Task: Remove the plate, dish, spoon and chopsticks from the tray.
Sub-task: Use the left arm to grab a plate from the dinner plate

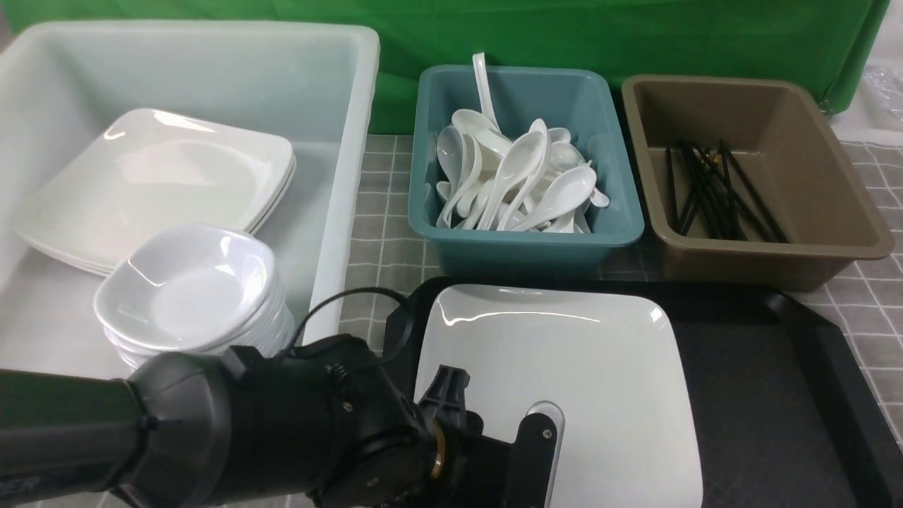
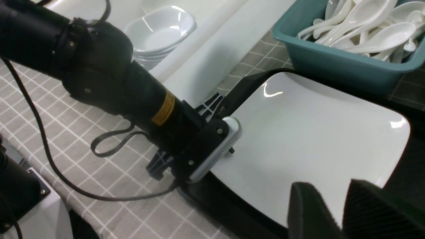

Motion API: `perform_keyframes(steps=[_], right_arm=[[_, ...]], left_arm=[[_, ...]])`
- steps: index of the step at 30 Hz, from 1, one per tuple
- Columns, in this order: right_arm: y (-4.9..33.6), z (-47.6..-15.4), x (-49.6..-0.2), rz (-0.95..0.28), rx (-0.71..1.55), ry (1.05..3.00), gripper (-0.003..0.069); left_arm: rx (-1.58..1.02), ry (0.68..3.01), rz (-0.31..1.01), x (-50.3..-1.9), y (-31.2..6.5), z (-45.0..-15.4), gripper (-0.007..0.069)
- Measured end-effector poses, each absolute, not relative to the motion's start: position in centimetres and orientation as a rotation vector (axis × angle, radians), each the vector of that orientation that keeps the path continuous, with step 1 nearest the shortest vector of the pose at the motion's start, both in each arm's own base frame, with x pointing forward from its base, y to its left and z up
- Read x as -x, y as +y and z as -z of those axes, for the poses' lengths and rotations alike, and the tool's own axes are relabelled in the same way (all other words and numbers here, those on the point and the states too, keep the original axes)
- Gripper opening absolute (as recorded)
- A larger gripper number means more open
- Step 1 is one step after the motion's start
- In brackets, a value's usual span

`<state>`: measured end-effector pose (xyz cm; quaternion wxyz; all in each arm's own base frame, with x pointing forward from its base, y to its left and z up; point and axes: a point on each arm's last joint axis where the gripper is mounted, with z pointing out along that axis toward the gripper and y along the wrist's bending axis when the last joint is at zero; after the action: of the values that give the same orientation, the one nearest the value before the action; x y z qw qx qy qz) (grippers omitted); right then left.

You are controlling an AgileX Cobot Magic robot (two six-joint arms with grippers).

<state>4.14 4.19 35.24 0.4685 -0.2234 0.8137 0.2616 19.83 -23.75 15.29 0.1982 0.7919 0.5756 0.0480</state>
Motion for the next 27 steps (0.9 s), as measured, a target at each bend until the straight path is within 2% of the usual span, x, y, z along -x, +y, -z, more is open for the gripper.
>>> perform_keyframes(steps=[5, 7, 9, 11, 16, 21, 23, 25, 27], right_arm=[[4.2, -35.2, -4.1, -0.641, 0.548, 1.996, 0.0215], [4.2, -35.2, -4.1, -0.641, 0.548, 1.996, 0.0216], [4.2, -35.2, -4.1, -0.641, 0.549, 1.998, 0.0216], [4.2, -35.2, -4.1, -0.644, 0.548, 1.999, 0.0216], [4.5, -35.5, -4.0, -0.724, 0.513, 1.992, 0.0216], [4.8, -36.0, -4.0, -0.787, 0.486, 1.945, 0.0216], [4.8, -36.1, -4.0, -0.794, 0.482, 1.937, 0.0213], [4.8, -36.1, -4.0, -0.794, 0.482, 1.937, 0.0196], [4.8, -36.1, -4.0, -0.795, 0.480, 1.933, 0.0141]], left_arm=[[-2.189, 1.572, -0.133, -20.1, -24.1, -15.2, 0.0360], [-2.184, 1.588, -0.130, -20.1, -24.1, -15.2, 0.0312], [-2.170, 1.609, -0.123, -20.0, -24.1, -15.1, 0.0221], [-2.158, 1.587, -0.124, -20.1, -24.3, -15.2, 0.0179], [-2.160, 1.578, -0.119, -19.1, -24.4, -16.5, 0.0167], [-2.174, 1.514, -0.108, -16.1, -24.2, -20.3, 0.0077], [-2.115, 1.485, -0.057, -14.3, -23.8, -23.2, 0.0043], [-2.066, 1.477, -0.010, -13.1, -23.4, -24.9, 0.0030], [-2.011, 1.473, 0.040, -12.0, -22.7, -26.5, 0.0028]])
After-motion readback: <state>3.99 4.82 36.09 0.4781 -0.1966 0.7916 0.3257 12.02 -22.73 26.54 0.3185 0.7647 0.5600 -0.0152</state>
